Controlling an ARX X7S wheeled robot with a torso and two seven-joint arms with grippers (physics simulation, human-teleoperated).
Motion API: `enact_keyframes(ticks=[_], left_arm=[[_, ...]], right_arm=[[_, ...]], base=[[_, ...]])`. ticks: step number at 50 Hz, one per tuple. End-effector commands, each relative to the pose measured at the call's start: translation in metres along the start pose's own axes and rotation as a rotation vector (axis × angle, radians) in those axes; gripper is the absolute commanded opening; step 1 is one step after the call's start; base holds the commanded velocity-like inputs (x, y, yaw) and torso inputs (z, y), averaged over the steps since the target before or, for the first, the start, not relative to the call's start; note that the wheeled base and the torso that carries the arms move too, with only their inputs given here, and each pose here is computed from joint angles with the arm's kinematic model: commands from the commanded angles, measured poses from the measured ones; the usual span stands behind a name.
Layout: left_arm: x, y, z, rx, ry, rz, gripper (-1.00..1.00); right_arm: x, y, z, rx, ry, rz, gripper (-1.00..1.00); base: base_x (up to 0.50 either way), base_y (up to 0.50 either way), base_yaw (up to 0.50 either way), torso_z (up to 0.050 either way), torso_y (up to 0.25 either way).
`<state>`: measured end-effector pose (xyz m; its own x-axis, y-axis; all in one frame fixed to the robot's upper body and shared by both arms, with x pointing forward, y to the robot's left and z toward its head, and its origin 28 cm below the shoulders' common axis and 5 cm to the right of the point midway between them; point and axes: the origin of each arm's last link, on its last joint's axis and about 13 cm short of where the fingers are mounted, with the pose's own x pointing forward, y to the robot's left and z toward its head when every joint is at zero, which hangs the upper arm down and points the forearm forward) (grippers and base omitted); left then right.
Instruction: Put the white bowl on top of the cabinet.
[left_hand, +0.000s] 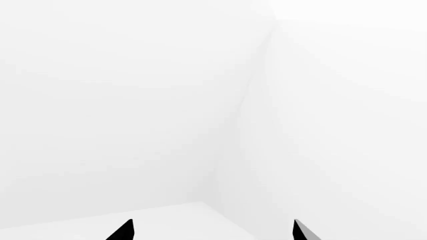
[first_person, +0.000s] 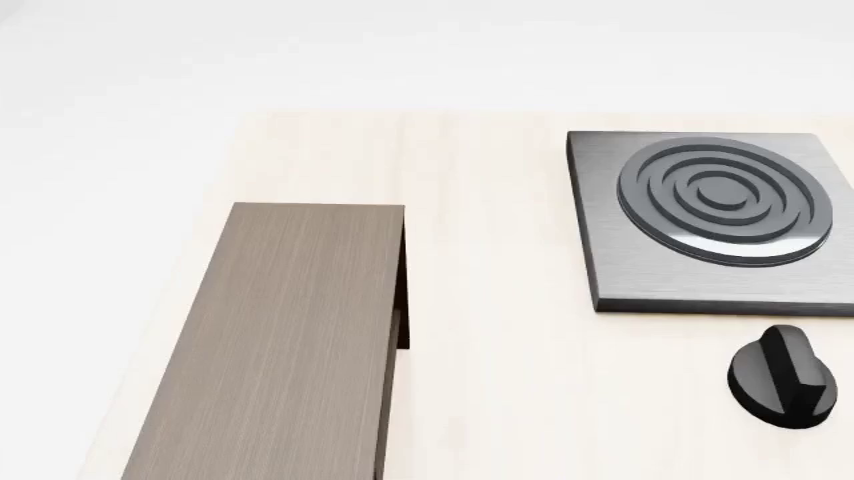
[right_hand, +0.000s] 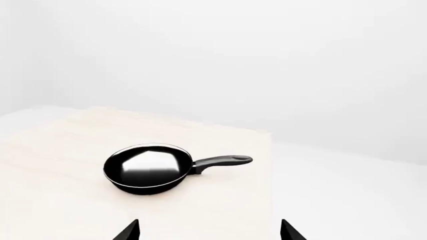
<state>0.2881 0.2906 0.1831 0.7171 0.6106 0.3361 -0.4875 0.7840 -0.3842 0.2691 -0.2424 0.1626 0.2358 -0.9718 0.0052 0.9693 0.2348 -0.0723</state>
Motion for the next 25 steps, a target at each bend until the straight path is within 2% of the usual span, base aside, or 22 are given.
enact_keyframes(ticks=[1, 25], left_arm=[[-0.0007, -0.0009, 0.0003, 0.002, 0.002, 0.000, 1.00], [0.0009, 0.0003, -0.0014, 0.003, 0.001, 0.001, 1.00]], right_arm=[[0.0028, 0.0012, -0.0034, -0.049, 0.126, 0.003, 1.00], [0.0029, 0.0029, -0.0049, -0.068, 0.189, 0.042, 1.00]], base=[[0.00, 0.00, 0.00, 0.000, 0.000], [0.00, 0.00, 0.00, 0.000, 0.000]])
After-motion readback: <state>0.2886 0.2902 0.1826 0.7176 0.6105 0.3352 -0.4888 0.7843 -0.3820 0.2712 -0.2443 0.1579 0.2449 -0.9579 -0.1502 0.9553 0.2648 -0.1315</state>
